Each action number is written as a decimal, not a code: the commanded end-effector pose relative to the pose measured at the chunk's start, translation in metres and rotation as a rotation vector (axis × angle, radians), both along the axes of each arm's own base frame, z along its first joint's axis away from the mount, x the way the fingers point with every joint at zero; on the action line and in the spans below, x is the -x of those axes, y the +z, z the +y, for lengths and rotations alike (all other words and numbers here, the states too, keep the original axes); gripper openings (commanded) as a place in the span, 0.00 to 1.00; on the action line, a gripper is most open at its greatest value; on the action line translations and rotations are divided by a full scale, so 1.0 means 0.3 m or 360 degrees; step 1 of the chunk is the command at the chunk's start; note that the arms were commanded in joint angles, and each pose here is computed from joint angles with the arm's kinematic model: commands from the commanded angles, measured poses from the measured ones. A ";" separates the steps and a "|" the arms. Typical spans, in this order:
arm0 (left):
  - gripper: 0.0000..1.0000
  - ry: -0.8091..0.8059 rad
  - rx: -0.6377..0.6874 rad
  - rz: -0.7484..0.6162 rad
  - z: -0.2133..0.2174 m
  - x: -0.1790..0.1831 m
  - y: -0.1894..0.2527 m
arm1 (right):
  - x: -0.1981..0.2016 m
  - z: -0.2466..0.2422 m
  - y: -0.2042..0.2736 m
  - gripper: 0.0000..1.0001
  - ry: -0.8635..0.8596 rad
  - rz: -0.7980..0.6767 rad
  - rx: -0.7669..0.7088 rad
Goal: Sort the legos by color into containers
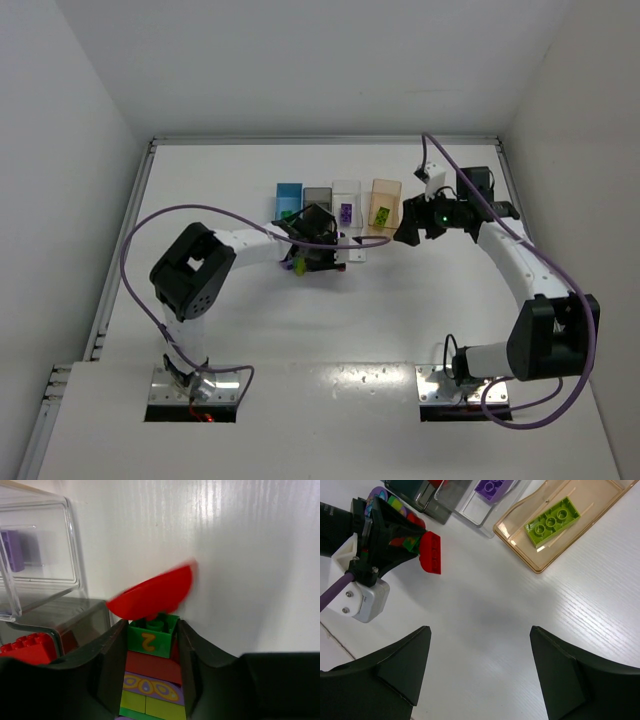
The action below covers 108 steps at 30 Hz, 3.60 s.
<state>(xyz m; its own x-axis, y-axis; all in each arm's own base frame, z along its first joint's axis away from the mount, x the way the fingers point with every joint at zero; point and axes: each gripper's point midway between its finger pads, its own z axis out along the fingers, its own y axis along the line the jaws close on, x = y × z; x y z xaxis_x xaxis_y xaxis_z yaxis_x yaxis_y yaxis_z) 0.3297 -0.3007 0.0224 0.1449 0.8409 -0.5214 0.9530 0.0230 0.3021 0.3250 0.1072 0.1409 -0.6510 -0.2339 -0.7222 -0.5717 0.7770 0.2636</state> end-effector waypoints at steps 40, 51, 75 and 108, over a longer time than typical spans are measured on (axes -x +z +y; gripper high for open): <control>0.21 0.0919 0.0774 0.0460 0.270 0.147 0.348 | -0.071 0.395 -0.276 0.74 0.0228 0.0051 0.0334; 0.21 0.1025 0.0841 0.0423 0.345 0.098 0.381 | -0.104 0.499 -0.339 0.72 0.0322 0.0043 0.0437; 0.21 0.1080 0.0858 0.0397 0.407 0.109 0.374 | -0.036 0.556 -0.398 0.05 0.0433 0.0171 0.0502; 0.20 0.1205 0.1030 0.0418 0.451 0.063 0.463 | -0.388 0.754 -0.138 0.26 0.0207 -0.0328 0.0264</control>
<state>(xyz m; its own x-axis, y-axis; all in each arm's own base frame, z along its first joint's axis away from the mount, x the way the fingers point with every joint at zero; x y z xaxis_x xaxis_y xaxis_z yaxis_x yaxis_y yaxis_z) 0.2957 -0.1606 0.1316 -0.5563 0.2463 -0.7937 0.6351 0.7419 -0.2150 0.4280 0.3280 0.0843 -0.5029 -0.4622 -0.7304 -0.6991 0.7144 0.0292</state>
